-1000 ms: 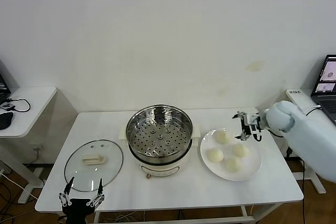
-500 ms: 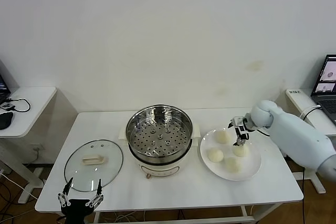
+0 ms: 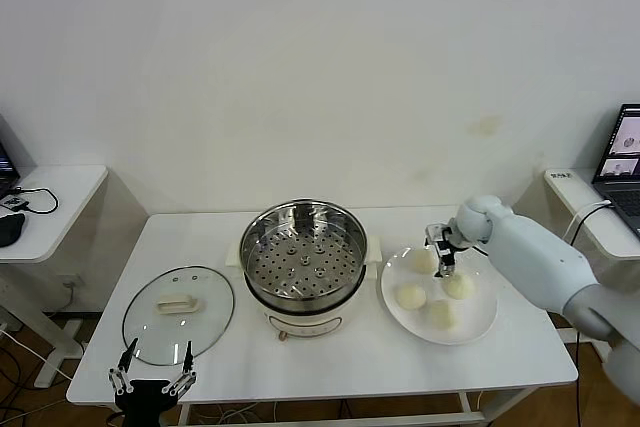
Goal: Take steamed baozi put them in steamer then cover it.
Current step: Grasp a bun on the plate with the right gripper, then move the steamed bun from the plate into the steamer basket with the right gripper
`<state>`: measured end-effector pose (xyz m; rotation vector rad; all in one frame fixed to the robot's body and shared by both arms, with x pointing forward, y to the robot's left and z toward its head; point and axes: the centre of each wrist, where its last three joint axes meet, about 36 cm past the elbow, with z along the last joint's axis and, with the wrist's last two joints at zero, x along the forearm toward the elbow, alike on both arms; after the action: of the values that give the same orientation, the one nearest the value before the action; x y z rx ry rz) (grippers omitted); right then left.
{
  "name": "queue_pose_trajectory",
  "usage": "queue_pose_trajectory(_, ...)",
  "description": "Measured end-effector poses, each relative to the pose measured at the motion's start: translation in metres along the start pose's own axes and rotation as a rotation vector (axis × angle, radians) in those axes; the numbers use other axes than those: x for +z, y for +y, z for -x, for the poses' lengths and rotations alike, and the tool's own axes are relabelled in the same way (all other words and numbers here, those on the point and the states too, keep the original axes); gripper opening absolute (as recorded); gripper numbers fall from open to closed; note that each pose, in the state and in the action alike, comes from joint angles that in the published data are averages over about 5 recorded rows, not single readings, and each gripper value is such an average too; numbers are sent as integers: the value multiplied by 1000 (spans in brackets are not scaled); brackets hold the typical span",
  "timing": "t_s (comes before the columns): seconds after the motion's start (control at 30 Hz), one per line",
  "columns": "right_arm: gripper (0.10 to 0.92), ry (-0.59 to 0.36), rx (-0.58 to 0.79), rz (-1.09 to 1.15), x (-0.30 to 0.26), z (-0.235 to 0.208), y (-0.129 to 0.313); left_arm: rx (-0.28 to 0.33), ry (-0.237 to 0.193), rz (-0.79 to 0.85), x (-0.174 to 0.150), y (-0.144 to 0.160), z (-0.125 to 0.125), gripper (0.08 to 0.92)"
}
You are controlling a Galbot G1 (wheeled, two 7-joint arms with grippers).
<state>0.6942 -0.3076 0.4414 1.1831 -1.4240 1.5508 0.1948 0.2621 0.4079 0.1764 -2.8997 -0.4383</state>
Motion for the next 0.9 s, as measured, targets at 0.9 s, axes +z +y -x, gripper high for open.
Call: queue_pose_trajectory(0.9, 653, -1, 24, -6, 12, -48, -17, 5, -20, -5, -5, -1, -2, 823)
